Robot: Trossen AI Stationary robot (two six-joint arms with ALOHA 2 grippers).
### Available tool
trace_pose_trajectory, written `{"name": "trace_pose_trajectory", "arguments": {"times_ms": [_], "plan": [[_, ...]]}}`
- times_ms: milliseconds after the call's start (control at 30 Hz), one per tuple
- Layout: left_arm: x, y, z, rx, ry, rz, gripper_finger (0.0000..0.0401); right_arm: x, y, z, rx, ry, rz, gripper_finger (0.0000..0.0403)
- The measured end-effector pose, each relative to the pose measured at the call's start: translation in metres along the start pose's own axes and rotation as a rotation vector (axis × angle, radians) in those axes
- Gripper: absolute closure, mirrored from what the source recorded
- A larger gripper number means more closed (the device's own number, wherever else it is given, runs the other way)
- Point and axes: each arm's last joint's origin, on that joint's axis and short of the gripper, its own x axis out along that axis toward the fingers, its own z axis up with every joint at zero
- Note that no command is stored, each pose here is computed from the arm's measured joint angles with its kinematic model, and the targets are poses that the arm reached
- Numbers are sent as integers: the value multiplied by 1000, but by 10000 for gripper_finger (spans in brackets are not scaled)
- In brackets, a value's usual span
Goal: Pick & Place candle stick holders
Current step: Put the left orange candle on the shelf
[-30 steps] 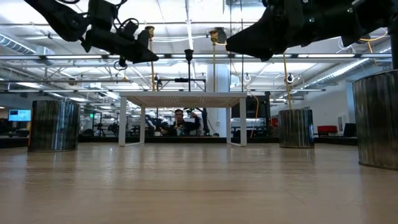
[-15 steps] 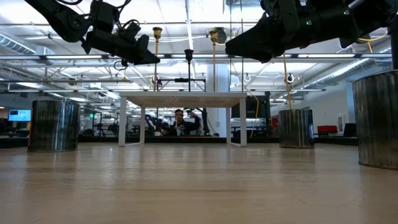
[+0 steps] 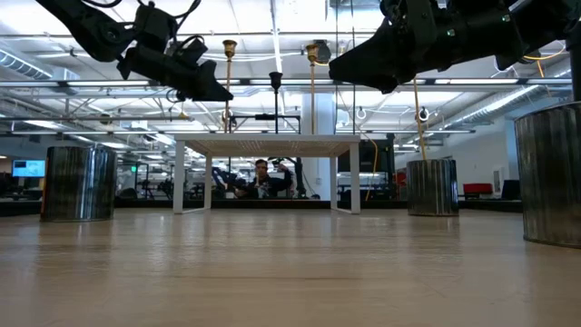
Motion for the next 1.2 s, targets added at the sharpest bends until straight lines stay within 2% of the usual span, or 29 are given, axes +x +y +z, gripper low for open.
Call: {"name": "trace_pose_trajectory", "arguments": {"times_ms": [233, 400, 633, 833, 1033, 1200], "plan": [[-8, 0, 4, 11, 15, 15, 207, 0, 0, 0, 0, 0, 0, 257], [-31, -3, 11, 25, 73, 35, 182, 0, 0, 0, 0, 0, 0, 257], [-70, -25, 15, 1, 201, -68, 192, 0, 0, 0, 0, 0, 0, 257], [-100, -54, 6, -147, 397, -202, 216, 0, 0, 0, 0, 0, 0, 257], [-115, -86, -5, -218, 597, -346, 238, 0, 0, 0, 0, 0, 0, 257], [-125, -110, -10, -233, 718, -442, 252, 0, 0, 0, 0, 0, 0, 257]]}}
